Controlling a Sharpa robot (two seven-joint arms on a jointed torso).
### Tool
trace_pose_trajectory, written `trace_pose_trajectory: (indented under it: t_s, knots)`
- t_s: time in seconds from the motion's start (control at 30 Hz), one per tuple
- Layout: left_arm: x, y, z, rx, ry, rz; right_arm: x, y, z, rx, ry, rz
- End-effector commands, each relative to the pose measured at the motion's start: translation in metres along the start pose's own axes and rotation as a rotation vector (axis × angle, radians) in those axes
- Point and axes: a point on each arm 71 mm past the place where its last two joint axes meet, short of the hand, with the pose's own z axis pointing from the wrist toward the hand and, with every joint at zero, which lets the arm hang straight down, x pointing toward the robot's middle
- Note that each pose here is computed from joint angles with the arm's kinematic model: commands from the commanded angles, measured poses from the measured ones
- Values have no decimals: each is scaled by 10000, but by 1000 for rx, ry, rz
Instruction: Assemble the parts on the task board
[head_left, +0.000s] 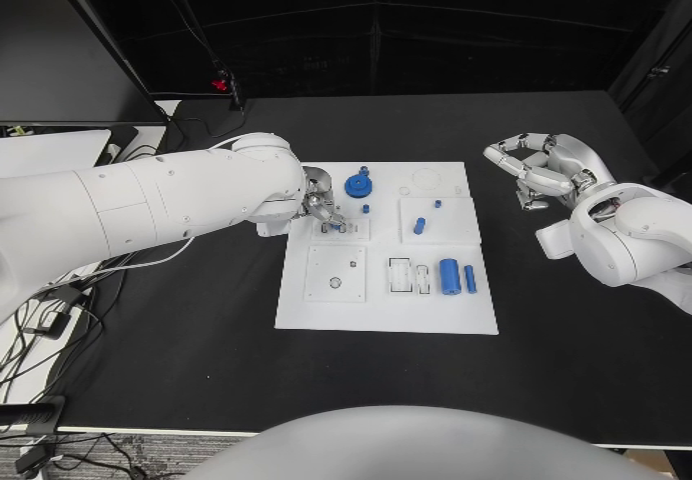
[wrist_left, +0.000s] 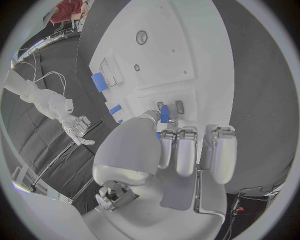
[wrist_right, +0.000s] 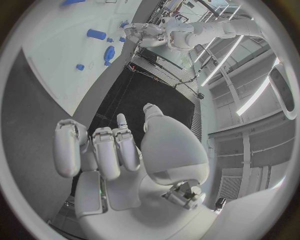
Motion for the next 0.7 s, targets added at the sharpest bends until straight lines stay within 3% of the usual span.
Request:
trace_pose_trajectory:
  t_s: [0.03,0.7]
  knots:
    - [7,0,2,-3,15,5,9,18,3,-12,3,0]
    - [25,-40,23,5,27,13,11,17,5,-11,4,0]
